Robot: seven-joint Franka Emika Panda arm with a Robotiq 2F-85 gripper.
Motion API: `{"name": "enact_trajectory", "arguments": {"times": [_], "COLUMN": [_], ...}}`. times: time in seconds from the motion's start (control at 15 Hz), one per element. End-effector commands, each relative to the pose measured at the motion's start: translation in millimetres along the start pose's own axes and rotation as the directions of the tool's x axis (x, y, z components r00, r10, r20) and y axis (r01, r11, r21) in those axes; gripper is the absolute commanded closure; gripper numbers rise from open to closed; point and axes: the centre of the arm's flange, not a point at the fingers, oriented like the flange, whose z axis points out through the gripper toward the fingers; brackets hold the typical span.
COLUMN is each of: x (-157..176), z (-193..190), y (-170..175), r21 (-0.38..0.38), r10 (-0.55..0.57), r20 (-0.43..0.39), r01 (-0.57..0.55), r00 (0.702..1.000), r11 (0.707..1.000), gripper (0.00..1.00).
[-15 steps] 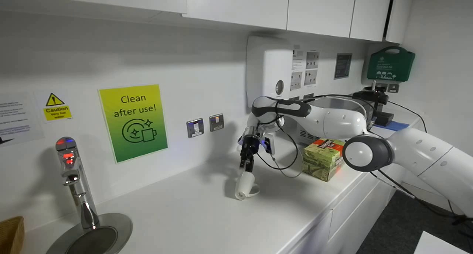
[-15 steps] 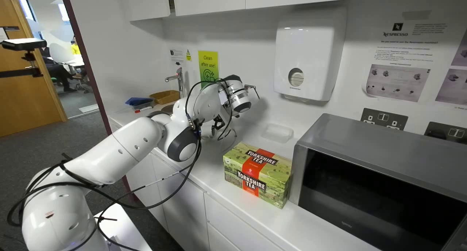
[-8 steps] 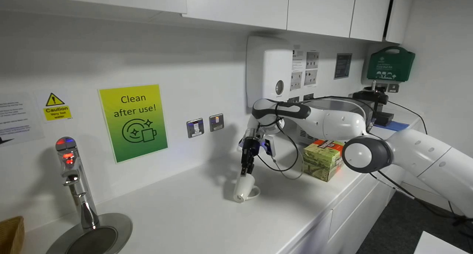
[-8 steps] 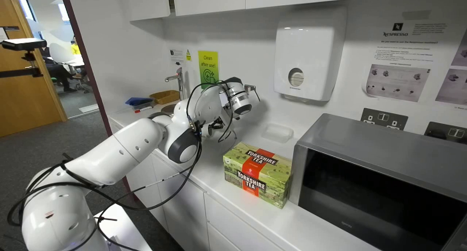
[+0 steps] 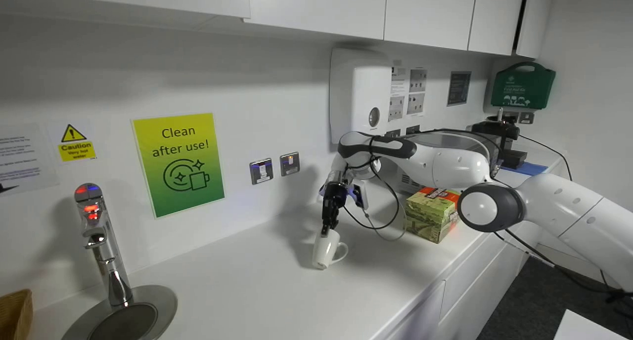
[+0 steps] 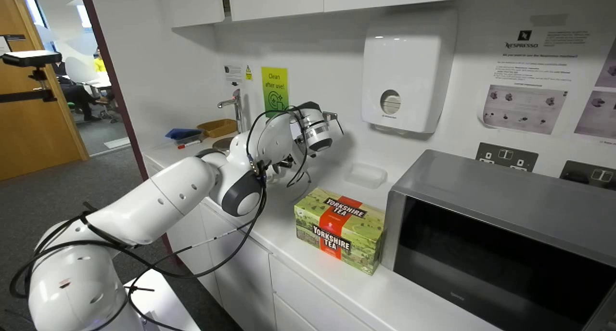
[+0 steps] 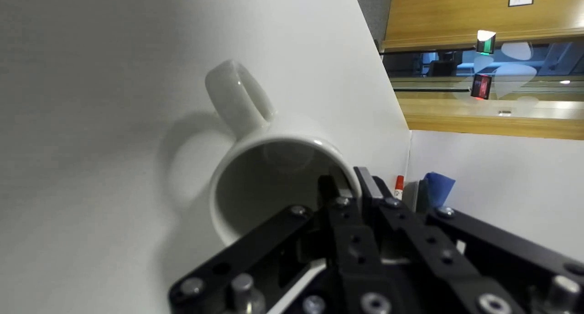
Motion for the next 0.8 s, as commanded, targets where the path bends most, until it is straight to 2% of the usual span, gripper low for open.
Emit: {"name": "enact_trajectory", "arguments": {"times": [0.0, 0.33, 0.73], "x": [30, 29, 22], "z": [-27, -28, -38], "y": [-1, -5, -26], "r21": [0.017, 0.012, -0.046], "r10": [0.021, 0.029, 0.013], "r20": [-0.010, -0.011, -0.033], "r01": [-0.020, -0.029, -0.015], "r00": [1.000, 1.000, 0.999], "r11": [1.000, 0.999, 0.999], "gripper": [0.98, 0.98, 0.98]}}
